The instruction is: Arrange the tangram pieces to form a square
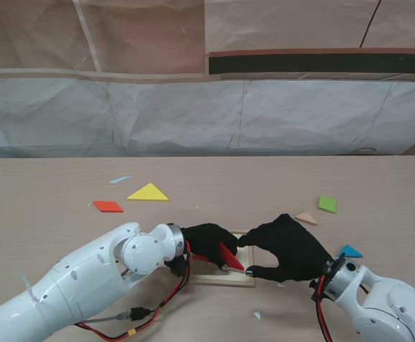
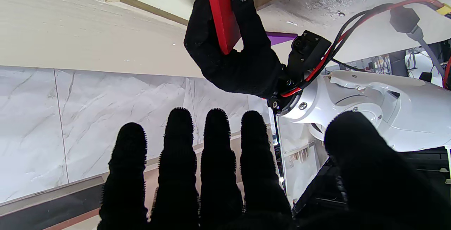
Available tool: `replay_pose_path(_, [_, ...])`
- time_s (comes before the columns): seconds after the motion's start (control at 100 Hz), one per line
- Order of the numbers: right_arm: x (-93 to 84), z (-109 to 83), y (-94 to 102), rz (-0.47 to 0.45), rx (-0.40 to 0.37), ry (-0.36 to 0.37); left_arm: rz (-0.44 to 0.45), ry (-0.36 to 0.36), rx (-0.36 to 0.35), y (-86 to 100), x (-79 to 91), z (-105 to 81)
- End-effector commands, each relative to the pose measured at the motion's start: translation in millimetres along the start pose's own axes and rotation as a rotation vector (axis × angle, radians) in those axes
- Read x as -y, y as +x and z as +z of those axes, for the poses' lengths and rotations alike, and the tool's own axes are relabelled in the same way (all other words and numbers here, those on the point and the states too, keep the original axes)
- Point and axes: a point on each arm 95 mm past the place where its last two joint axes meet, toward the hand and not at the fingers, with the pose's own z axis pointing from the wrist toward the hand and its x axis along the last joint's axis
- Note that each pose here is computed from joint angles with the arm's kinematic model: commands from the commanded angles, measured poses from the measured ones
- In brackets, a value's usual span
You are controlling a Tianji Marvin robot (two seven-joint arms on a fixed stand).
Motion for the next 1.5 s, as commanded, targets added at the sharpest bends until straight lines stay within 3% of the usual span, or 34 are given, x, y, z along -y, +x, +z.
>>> replay_pose_path(0.0, [0.9, 0.2, 3.4, -0.001, -0.006, 0.008, -0.027, 0.001, -0.012, 7.8, -1.1, 4.6])
replay_pose_path(0.43, [2.7, 0.0, 2.0, 0.001, -0.002, 0.002, -0.036, -0.036, 0.006, 6.3, -10.8, 4.3])
replay_pose_path(0.8, [2.6, 0.9, 2.2, 0.001, -0.006, 0.002, 0.045, -0.073, 0.035, 3.1, -8.9, -3.6])
replay_pose_path(1.49, [2.1, 3.3, 2.8, 0.001, -0.007, -0.001, 0.075, -0.028, 0.041, 4.8, 4.9, -4.3])
